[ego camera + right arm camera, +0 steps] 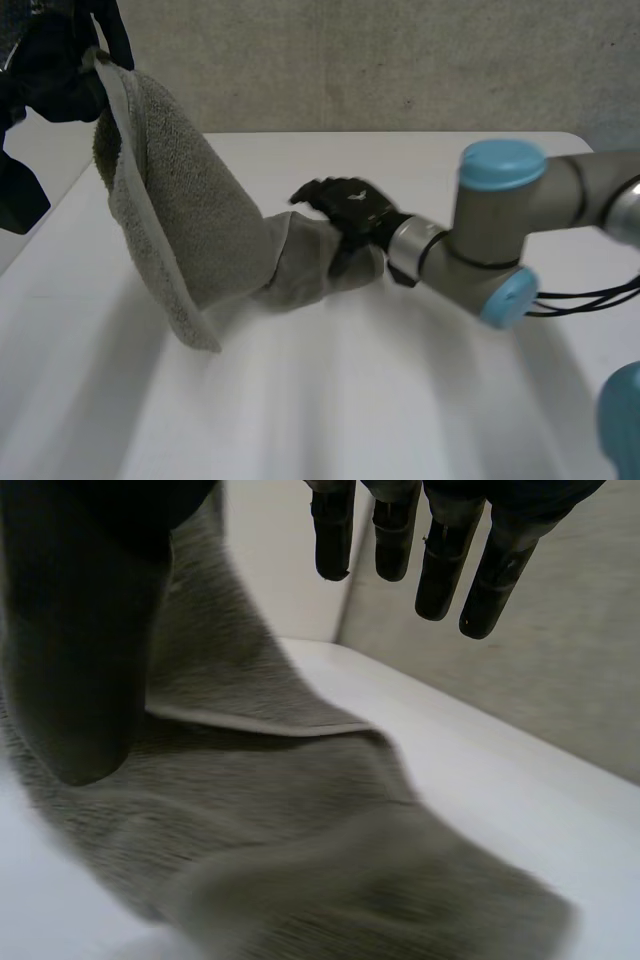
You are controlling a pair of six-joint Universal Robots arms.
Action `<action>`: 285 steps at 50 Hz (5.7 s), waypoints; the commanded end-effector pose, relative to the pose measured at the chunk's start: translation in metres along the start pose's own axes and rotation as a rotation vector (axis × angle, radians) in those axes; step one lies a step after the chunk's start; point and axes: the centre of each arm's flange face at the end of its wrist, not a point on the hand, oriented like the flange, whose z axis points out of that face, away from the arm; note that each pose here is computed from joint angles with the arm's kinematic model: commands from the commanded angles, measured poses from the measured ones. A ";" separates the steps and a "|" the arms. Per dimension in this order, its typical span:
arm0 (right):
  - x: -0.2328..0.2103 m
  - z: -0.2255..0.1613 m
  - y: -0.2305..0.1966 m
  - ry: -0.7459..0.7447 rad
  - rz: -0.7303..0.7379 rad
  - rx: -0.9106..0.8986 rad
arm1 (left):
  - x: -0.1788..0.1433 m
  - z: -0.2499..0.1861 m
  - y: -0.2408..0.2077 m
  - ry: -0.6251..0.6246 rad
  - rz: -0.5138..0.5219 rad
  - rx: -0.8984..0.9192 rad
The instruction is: Fold the towel.
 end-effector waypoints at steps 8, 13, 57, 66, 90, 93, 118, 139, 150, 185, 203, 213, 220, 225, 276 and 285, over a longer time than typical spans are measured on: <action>-0.074 0.029 0.022 -0.156 0.123 0.011 | 0.001 -0.002 -0.014 0.001 -0.032 0.008; -0.080 0.031 0.019 -0.156 0.136 0.027 | 0.001 -0.002 -0.014 -0.004 -0.032 0.007; -0.042 -0.089 0.031 0.187 -0.488 -0.300 | -0.045 0.056 0.243 -0.119 -0.091 -0.362; -0.038 -0.092 0.015 0.241 -0.482 -0.268 | -0.059 0.061 0.256 -0.126 -0.028 -0.357; 0.044 -0.150 -0.047 0.340 -0.155 -0.216 | -0.036 -0.002 0.170 -0.064 0.192 -0.328; 0.060 -0.151 -0.041 0.341 -0.125 -0.232 | -0.029 -0.021 0.169 -0.037 0.182 -0.399; 0.115 -0.098 0.030 0.263 0.092 -0.418 | 0.005 -0.097 0.227 0.153 0.266 -0.766; 0.108 -0.118 -0.015 0.333 0.088 -0.215 | 0.005 -0.070 0.246 0.145 0.274 -0.696; 0.098 -0.145 -0.016 0.304 0.105 -0.201 | 0.005 -0.066 0.259 0.152 0.282 -0.722; 0.106 -0.163 -0.003 0.342 0.081 -0.223 | 0.008 -0.070 0.240 0.188 0.322 -0.741; 0.103 -0.163 0.002 0.339 0.083 -0.228 | 0.006 -0.067 0.258 0.182 0.338 -0.728; 0.101 -0.163 0.005 0.334 0.070 -0.238 | 0.006 -0.064 0.260 0.189 0.364 -0.708; 0.101 -0.163 0.005 0.333 0.066 -0.238 | 0.004 -0.059 0.265 0.198 0.412 -0.683; 0.101 -0.163 0.006 0.333 0.067 -0.239 | 0.003 -0.057 0.266 0.192 0.414 -0.683; 0.099 -0.163 0.010 0.329 0.059 -0.249 | 0.003 -0.036 0.266 0.188 0.417 -0.636; 0.099 -0.163 0.010 0.328 0.058 -0.250 | 0.004 -0.026 0.264 0.178 0.419 -0.580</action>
